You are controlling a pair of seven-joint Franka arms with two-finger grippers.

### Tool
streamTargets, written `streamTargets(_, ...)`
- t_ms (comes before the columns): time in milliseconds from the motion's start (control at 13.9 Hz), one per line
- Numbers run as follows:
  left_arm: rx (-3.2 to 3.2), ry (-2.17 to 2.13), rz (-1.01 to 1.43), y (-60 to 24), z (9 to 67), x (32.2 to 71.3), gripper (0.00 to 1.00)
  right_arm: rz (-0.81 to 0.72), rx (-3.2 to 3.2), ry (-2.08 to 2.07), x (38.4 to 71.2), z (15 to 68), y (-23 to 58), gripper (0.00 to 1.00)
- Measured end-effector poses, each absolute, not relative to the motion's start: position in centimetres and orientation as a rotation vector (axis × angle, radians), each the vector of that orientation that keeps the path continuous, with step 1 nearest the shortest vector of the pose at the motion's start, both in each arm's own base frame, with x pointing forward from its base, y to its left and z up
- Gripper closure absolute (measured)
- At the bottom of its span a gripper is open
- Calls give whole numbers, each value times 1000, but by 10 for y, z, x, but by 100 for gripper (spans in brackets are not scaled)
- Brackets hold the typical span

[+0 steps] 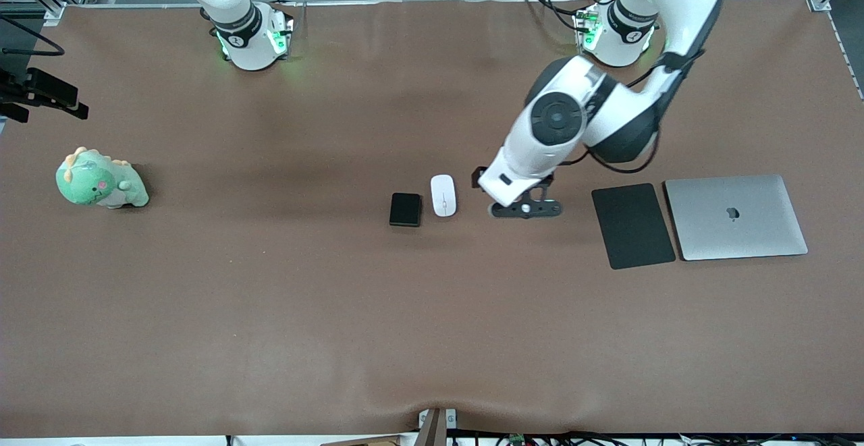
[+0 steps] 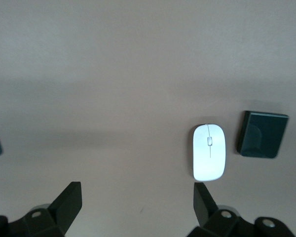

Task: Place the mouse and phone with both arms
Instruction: 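Lower the left gripper over the white mouse and close on it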

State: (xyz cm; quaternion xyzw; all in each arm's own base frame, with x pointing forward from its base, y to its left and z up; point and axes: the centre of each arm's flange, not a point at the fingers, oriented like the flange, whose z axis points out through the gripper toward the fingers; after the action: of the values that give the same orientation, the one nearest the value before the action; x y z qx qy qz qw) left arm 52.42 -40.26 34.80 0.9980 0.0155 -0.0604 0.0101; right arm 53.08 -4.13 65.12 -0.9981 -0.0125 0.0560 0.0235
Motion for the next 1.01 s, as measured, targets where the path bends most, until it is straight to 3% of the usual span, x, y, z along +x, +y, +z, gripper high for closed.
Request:
streamTargets(431,3127,179,-188,-471,264,481,0,173,-3089,-39,531,651,-41,0)
streamTargets(1005,3124,280,-103,-506,209,451,2,172,-3090,-39,531,651,-41,0)
